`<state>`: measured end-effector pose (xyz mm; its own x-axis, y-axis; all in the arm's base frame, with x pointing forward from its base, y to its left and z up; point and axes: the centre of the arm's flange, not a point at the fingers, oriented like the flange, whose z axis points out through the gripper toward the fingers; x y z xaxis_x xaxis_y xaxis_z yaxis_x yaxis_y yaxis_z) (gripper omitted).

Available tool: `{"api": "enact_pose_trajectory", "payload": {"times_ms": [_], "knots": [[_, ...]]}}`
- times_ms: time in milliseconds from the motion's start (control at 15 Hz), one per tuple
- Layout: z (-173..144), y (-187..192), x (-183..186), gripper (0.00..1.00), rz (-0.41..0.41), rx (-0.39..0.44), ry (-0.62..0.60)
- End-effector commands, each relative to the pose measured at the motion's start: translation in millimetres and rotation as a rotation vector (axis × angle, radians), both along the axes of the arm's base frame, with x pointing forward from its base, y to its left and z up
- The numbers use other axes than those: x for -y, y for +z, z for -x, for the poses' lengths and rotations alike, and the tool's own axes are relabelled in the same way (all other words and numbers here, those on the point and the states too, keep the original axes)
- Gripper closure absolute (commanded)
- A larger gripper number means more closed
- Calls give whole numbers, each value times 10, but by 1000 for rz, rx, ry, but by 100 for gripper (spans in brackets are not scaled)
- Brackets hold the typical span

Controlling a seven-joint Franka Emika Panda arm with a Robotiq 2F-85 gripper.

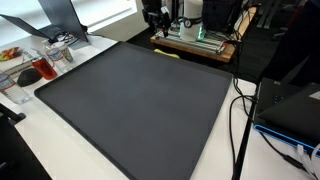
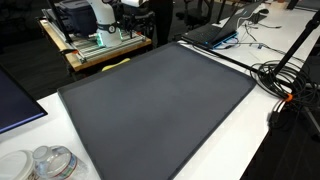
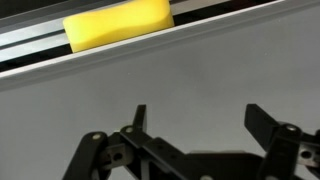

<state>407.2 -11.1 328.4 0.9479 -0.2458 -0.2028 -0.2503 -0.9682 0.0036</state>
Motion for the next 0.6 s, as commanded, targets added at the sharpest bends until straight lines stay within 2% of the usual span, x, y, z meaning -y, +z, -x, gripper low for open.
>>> {"api": "enact_pose_trajectory", "payload": {"times_ms": [0,333,533], "knots": [[391,-91,-30,0,-42,64,-114],[519,-185,-212,0,-95,81,-218],[652,-226,-322,0,-82,72,-311]]}}
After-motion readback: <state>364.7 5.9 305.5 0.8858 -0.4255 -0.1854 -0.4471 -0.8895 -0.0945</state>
